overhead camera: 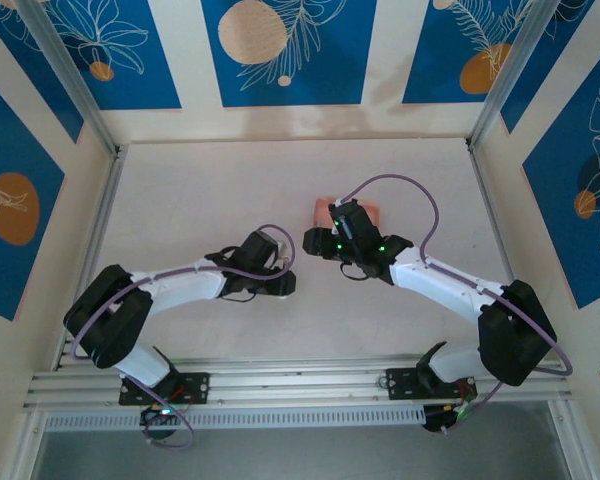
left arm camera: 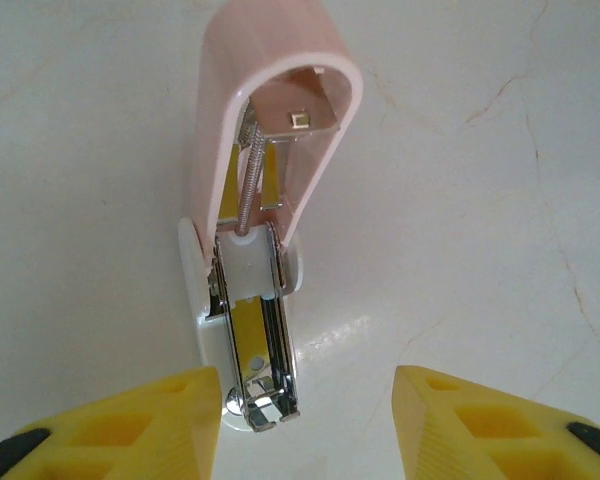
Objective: Load the staples into the stapler
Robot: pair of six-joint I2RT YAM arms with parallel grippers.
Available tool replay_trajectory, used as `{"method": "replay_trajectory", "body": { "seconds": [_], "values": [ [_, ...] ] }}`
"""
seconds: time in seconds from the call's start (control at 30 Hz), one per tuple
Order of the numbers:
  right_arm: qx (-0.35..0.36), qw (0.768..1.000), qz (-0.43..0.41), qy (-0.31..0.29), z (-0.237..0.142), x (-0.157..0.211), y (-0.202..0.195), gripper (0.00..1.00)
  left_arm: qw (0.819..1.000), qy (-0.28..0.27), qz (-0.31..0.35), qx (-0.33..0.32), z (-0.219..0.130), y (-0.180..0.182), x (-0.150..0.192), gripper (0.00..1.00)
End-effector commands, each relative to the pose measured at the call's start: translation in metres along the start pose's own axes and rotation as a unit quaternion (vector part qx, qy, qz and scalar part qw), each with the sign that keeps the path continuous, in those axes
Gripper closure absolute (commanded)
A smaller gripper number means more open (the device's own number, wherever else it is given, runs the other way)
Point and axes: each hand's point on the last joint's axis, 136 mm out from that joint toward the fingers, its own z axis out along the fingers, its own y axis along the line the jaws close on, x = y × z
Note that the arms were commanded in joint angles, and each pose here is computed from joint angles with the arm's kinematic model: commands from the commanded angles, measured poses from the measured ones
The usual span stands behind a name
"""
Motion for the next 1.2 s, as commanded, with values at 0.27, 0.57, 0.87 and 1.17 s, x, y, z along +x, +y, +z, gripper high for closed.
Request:
{"method": "replay_trajectory", "body": {
  "seconds": [0.27, 0.57, 0.87, 1.17],
  "values": [
    [-0.017, 1.0, -0.007, -0.003, 0.0, -0.004, 0.011, 0.46, 0.999, 0.038, -0.012, -0.019, 0.013, 0.013, 0.014, 0.51],
    [-0.015, 1.0, -0.007, -0.002, 0.001, -0.004, 0.009, 0.45, 0.999, 0.048, -0.008, 0.0, 0.019, 0.007, 0.016, 0.51],
    [-0.015, 1.0, -0.006, -0.002, 0.001, -0.005, 0.009, 0.45, 0.998, 0.049, -0.003, 0.025, 0.022, -0.003, 0.013, 0.52],
    [-0.015, 1.0, -0.007, -0.001, 0.0, -0.005, 0.009, 0.45, 0.999, 0.039, 0.001, 0.03, 0.018, -0.005, 0.01, 0.51]
  ]
}}
